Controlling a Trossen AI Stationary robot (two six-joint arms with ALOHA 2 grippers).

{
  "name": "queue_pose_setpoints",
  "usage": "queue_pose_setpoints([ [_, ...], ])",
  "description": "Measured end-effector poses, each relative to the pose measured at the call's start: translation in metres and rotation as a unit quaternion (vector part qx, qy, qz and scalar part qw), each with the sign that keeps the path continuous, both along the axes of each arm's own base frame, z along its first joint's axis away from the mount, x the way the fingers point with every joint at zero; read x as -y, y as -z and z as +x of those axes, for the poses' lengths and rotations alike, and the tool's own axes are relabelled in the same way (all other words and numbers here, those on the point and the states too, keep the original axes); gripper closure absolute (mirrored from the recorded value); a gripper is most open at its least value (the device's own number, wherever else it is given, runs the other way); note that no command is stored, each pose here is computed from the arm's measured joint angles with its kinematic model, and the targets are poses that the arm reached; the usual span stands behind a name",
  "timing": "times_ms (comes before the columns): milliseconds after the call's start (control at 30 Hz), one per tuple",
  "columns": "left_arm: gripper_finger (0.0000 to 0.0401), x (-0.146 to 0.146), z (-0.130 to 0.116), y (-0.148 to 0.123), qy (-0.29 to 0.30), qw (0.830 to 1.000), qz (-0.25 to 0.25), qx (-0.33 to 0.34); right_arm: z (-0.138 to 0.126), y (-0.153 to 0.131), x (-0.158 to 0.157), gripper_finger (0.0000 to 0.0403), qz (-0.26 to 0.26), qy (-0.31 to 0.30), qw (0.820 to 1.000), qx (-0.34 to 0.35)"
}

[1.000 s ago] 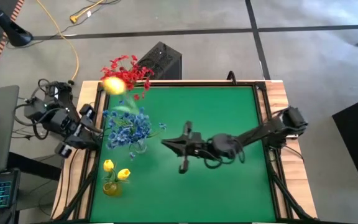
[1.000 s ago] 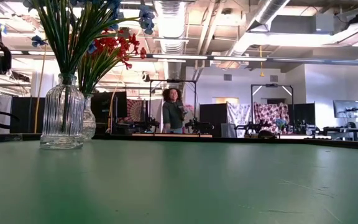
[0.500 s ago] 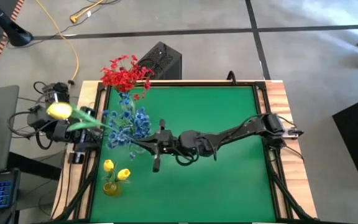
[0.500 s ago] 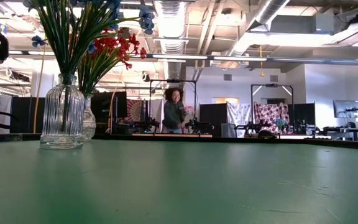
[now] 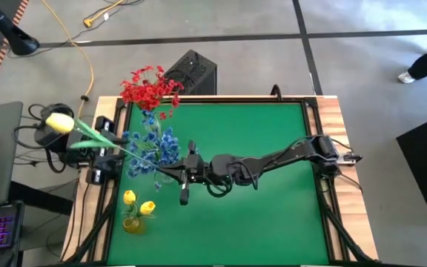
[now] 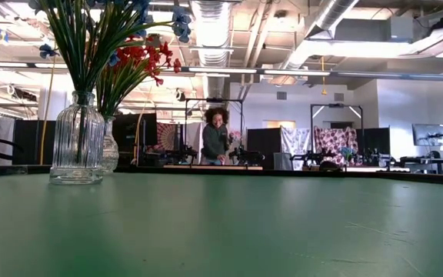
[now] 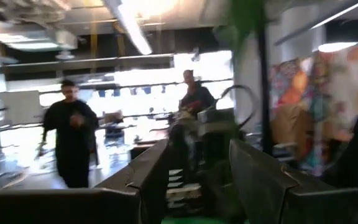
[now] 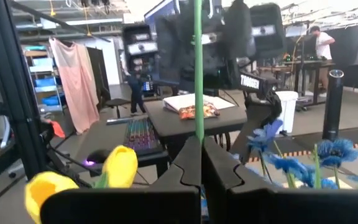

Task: Sort flowers into vase by color
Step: Put the yellow flower into the yellow vase

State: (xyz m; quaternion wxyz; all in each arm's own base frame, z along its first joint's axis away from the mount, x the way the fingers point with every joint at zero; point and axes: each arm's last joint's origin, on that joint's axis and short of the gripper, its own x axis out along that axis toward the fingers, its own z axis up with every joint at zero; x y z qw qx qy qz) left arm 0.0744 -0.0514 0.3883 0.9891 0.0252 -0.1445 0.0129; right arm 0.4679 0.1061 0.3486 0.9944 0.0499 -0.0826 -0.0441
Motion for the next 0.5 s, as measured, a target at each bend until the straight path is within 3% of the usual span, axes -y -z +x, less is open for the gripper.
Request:
queue_pose_setpoints([
  [200,0.0244,-0.0006,0.0033,-0.0010,0.046,0.999,-0.011,0.021,0.0012,0.0008,0.0050,0.0378,-0.001,0.005,1.000,-0.004],
  [500,0.0244,-0.0029,0.0086,-0.0024,0.035,0.999,-0.004,0.032,0.0023,0.0050,0.0072,0.0378,-0.005,0.008,1.000,-0.025],
])
